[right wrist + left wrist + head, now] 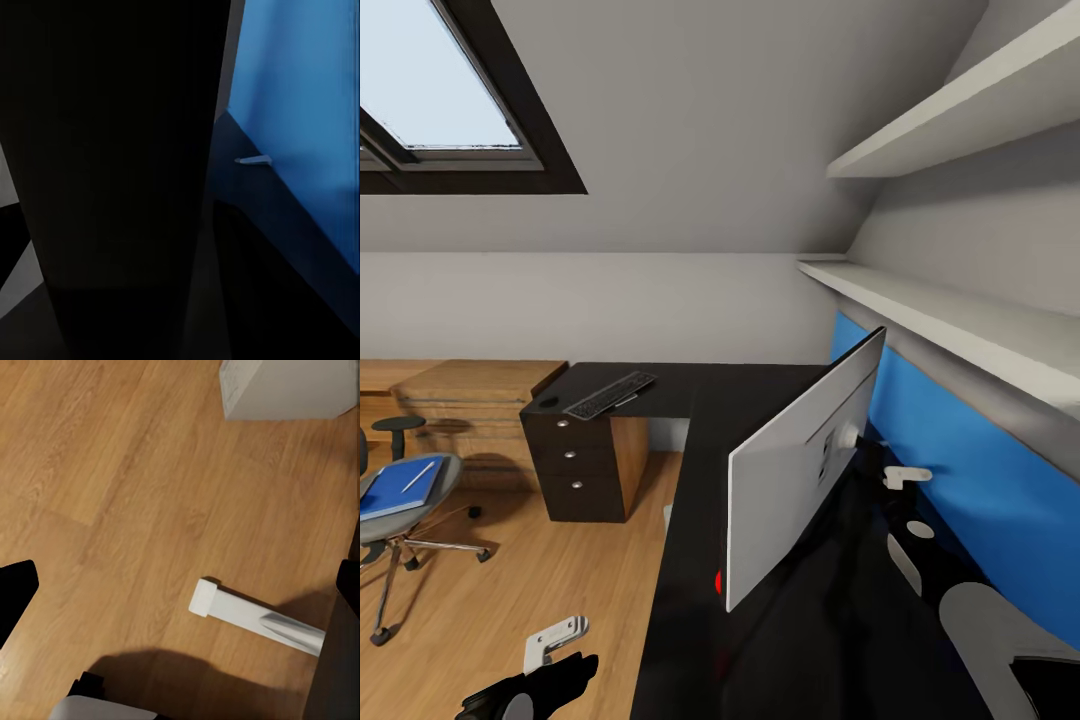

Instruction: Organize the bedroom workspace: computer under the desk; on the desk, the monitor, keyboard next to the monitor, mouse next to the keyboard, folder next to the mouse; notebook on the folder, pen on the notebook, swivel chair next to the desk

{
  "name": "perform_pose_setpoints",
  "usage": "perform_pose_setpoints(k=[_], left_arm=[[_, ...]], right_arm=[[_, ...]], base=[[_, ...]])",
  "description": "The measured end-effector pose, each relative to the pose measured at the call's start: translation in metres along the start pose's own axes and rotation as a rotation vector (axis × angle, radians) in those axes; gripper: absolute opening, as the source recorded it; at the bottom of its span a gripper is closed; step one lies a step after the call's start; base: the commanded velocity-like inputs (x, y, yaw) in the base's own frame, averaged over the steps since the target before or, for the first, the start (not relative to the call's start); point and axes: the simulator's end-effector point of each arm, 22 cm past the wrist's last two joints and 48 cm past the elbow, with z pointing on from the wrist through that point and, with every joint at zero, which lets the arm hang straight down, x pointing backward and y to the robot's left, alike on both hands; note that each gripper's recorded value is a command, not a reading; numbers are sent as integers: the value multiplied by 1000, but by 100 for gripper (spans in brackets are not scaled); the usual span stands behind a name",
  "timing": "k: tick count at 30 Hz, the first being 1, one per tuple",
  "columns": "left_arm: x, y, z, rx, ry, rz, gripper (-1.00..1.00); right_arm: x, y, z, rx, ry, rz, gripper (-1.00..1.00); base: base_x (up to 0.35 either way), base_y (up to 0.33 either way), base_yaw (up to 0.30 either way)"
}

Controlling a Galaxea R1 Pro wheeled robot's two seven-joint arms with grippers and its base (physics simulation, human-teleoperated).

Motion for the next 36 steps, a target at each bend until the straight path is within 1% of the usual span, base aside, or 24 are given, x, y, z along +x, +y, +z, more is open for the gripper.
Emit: perform_pose_setpoints(k=[6, 12, 21, 36], left_arm=[[0, 1, 0, -1, 0, -1, 100], [-2, 6, 0, -9, -1, -13, 100], [-2, 8, 0, -12, -2, -17, 100], [-2, 7, 0, -10, -2, -16, 100]], right_arm=[[0, 1, 0, -2, 0, -1, -100], [0, 1, 0, -2, 1, -1, -100], [0, 1, 0, -3, 0, -1, -100], [1, 2, 0, -6, 4, -1, -100]], base=[[0, 0, -44], [0, 0, -19], [0, 0, -107], [0, 0, -7]])
